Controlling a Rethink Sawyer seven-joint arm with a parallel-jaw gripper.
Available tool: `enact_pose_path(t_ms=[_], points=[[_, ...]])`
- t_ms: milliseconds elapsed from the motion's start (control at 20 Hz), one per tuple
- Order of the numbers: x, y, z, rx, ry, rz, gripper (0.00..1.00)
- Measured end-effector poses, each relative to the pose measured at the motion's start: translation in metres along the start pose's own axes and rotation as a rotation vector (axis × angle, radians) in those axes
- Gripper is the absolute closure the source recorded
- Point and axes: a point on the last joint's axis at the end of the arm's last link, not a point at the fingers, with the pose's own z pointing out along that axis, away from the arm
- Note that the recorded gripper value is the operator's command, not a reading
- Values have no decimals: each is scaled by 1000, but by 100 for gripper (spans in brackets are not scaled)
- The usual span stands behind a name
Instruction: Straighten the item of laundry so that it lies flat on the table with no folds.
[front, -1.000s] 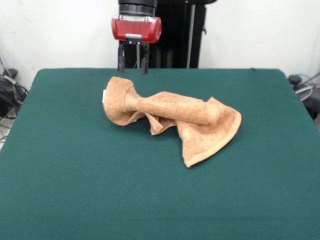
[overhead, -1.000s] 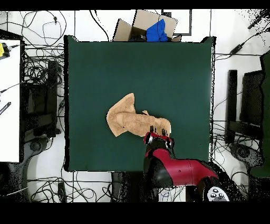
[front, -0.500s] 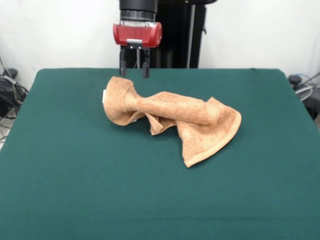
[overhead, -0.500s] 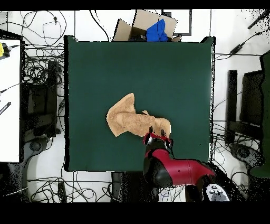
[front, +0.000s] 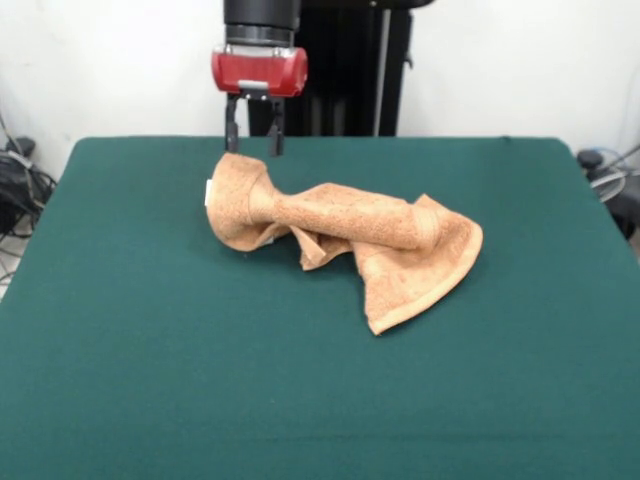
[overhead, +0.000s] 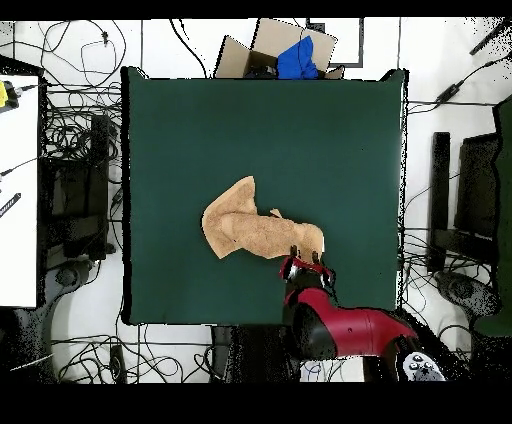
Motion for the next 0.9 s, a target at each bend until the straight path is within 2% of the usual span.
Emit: enact_pose_path(t_ms=[150,500,900], points=[[6,-11,1,2,11,11,0],[14,-16,2,-3,23,3,0],[5,-25,3,-25,-3,22,0]])
